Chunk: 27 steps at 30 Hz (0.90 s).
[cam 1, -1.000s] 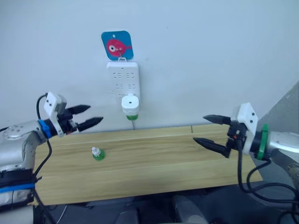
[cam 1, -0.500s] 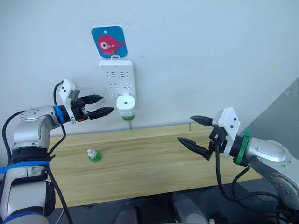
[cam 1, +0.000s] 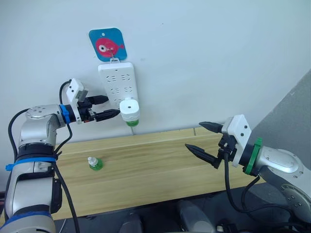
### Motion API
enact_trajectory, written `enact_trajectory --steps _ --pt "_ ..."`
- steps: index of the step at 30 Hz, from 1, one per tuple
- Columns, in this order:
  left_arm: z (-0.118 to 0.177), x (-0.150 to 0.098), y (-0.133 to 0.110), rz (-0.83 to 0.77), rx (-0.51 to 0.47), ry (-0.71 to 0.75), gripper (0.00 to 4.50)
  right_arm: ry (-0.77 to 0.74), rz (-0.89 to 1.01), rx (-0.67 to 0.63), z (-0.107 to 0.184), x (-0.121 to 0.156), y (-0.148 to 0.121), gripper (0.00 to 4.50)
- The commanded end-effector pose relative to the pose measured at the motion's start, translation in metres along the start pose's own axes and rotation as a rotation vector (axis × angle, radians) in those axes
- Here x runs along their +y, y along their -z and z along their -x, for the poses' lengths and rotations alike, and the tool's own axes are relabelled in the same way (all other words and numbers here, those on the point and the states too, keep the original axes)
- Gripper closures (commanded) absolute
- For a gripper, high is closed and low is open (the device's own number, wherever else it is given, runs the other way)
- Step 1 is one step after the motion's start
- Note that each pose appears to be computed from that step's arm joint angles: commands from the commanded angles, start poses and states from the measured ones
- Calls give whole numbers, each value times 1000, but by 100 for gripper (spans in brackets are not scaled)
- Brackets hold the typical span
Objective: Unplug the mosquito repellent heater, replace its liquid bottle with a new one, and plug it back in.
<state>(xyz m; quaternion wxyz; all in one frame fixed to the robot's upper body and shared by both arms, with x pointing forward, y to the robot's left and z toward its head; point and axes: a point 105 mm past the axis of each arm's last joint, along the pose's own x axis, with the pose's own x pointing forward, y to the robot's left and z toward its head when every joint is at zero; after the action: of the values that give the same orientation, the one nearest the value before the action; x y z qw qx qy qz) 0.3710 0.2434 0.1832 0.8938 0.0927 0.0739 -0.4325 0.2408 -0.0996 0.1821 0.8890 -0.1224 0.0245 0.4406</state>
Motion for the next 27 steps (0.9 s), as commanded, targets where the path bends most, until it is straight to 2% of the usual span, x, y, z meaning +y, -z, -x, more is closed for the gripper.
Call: enact_trajectory --steps 1,9,12,17,21,27 --pt "-4 -2 -15 -50 -22 31 0 5 54 -30 3 2 -12 2" --pt "-8 1 -27 -29 -73 33 0 0 48 -27 4 2 -12 2" --pt "-9 1 -27 -25 -77 36 53 -6 47 -25 4 3 -12 0" --pt "-12 -1 -27 -15 -91 41 211 -18 44 -26 3 5 -12 0" --pt "-15 -3 -28 -10 -100 52 317 -21 33 -44 -2 7 -14 0" --pt "-17 -10 -29 1 -110 66 317 35 28 -89 -32 -2 -22 0"
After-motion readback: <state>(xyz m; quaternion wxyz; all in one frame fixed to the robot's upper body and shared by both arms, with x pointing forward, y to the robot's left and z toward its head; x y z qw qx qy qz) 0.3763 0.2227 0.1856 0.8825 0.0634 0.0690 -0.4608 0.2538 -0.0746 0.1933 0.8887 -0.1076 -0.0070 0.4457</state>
